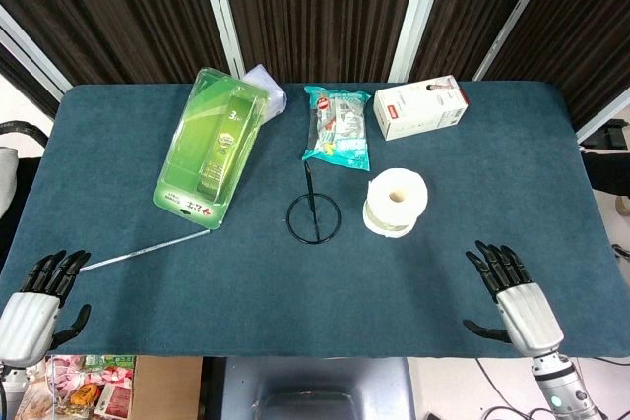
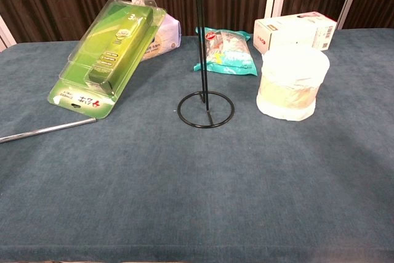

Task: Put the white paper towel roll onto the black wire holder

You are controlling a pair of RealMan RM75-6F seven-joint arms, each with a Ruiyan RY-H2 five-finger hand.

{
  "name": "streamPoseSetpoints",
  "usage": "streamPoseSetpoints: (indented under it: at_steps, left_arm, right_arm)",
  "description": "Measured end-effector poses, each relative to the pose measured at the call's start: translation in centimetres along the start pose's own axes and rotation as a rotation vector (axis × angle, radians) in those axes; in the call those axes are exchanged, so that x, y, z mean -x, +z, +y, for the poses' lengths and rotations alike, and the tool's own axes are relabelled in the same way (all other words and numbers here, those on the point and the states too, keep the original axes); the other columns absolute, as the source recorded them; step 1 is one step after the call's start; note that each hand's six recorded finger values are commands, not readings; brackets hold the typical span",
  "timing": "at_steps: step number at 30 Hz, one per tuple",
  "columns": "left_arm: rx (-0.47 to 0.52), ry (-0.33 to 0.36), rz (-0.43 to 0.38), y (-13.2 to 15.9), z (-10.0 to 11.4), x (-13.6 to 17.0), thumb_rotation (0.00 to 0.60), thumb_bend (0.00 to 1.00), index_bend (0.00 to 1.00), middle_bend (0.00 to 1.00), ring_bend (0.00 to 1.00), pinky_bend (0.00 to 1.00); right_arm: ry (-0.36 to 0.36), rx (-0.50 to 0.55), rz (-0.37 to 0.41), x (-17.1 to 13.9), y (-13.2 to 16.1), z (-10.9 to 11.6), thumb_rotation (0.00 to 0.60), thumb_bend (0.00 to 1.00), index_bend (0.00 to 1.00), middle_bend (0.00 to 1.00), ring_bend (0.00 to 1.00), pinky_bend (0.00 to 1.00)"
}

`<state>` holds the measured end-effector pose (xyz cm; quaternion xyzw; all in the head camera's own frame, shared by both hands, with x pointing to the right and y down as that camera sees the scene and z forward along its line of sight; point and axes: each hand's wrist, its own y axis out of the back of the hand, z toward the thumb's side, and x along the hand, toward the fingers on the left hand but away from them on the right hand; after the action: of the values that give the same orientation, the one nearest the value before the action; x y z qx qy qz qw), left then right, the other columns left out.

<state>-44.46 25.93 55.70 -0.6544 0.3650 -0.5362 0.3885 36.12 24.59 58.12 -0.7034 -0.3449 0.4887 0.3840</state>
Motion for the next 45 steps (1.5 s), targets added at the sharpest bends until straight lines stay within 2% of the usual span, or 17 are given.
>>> streamPoseSetpoints:
  at_steps: [5, 9, 12, 17, 22, 26, 33, 42, 43, 44, 45]
  left_arm:
    - [0.005, -0.007, 0.002, -0.1, -0.1, -0.1, 0.6, 0.44, 0.0, 0.1, 0.05, 0.1]
    - [0.008, -0.008, -0.001, -0.1, -0.1, -0.2, 0.6, 0.44, 0.0, 0.1, 0.05, 0.1]
    - [0.009, -0.005, 0.0, -0.1, 0.0, -0.1, 0.6, 0.45, 0.0, 0.1, 0.05, 0.1]
    - [0.002, -0.005, 0.007, -0.2, 0.0, -0.1, 0.6, 0.44, 0.0, 0.1, 0.05, 0.1]
    - [-0.002, -0.01, 0.015, -0.4, -0.2, -0.2, 0.6, 0.44, 0.0, 0.1, 0.05, 0.1]
    - [-0.002, -0.01, 0.017, -0.4, -0.2, -0.2, 0.6, 0.44, 0.0, 0.1, 0.05, 0.1]
    - [0.0, -0.01, 0.023, -0.6, -0.1, -0.3, 0.6, 0.44, 0.0, 0.1, 0.05, 0.1]
    - [-0.004, -0.009, 0.025, -0.6, -0.1, -0.3, 0.6, 0.44, 0.0, 0.1, 0.05, 0.1]
    - [-0.003, -0.009, 0.025, -0.6, -0.1, -0.3, 0.6, 0.44, 0.0, 0.1, 0.05, 0.1]
    - [-0.003, -0.009, 0.025, -0.6, -0.1, -0.3, 0.6, 0.44, 0.0, 0.1, 0.05, 0.1]
    - [-0.003, -0.008, 0.025, -0.6, -0.1, -0.3, 0.6, 0.44, 0.0, 0.1, 0.05, 0.1]
  right_arm:
    - [-0.013, 0.008, 0.0, 0.7, -0.3, 0.0, 0.6, 0.15, 0.0, 0.0, 0.0, 0.0]
    - [-0.02, 0.073, 0.003, 2.3, -0.6, 0.0, 0.6, 0.15, 0.0, 0.0, 0.0, 0.0]
    - [-0.02, 0.148, 0.001, 5.0, -1.1, -0.1, 0.6, 0.14, 0.0, 0.0, 0.0, 0.0]
    - [0.055, 0.295, -0.018, 10.6, -1.8, -1.0, 0.6, 0.13, 0.0, 0.0, 0.0, 0.0]
    - [0.146, 0.372, -0.022, 16.8, -1.2, -2.0, 0.6, 0.11, 0.0, 0.0, 0.0, 0.0]
    - [0.175, 0.414, -0.045, 20.0, -0.7, -2.3, 0.6, 0.11, 0.0, 0.0, 0.0, 0.0]
    - [0.181, 0.414, -0.085, 21.8, -0.7, -2.9, 0.6, 0.12, 0.0, 0.0, 0.0, 0.0]
    - [0.251, 0.416, -0.099, 23.8, 0.8, -4.9, 0.6, 0.12, 0.0, 0.0, 0.0, 0.0]
    - [0.251, 0.423, -0.101, 23.9, 1.0, -5.0, 0.6, 0.12, 0.04, 0.04, 0.0, 0.0]
    - [0.249, 0.428, -0.102, 24.0, 1.1, -5.0, 0.6, 0.12, 0.12, 0.12, 0.04, 0.0]
    - [0.245, 0.432, -0.104, 24.1, 1.1, -5.0, 0.6, 0.13, 0.28, 0.24, 0.14, 0.03]
